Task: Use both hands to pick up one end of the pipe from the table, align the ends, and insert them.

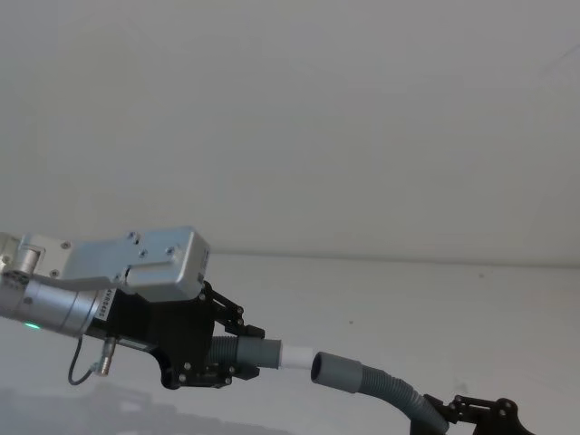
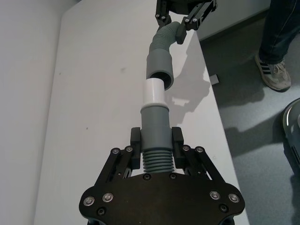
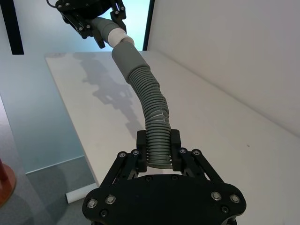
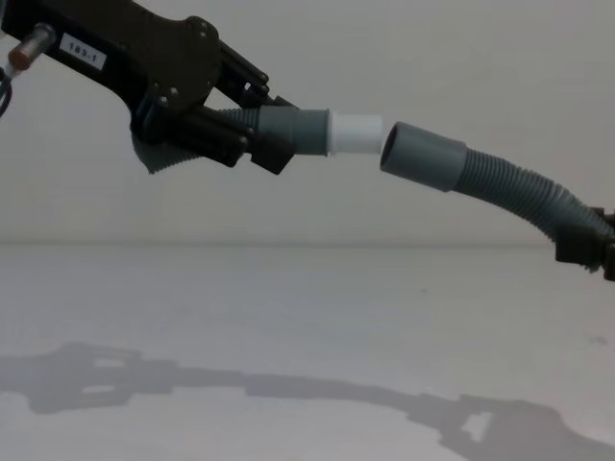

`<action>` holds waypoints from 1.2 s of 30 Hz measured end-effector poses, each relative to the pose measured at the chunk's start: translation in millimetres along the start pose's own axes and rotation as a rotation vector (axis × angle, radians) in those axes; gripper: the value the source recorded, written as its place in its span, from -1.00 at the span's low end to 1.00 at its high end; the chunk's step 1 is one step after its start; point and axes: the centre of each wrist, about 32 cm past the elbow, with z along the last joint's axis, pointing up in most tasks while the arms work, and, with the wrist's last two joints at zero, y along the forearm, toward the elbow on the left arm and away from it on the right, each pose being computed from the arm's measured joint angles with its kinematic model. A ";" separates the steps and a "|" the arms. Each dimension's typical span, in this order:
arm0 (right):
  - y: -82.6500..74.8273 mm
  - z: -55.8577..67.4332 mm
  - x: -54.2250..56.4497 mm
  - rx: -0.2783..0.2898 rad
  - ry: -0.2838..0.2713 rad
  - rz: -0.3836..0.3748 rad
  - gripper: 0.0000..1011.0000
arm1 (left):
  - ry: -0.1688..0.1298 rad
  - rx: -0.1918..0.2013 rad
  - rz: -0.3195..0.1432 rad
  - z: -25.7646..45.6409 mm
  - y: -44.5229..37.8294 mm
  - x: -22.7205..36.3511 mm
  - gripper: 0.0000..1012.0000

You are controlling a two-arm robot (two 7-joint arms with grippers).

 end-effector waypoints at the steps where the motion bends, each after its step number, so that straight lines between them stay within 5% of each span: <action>1: 0.0 0.0 0.0 0.000 0.000 0.000 -0.50 | 0.000 0.000 0.000 0.1 0.0 -0.1 -0.30; 36: 0.0 0.0 0.0 0.000 0.000 0.000 -0.50 | 0.005 0.004 -0.034 3.7 -8.3 0.5 -0.30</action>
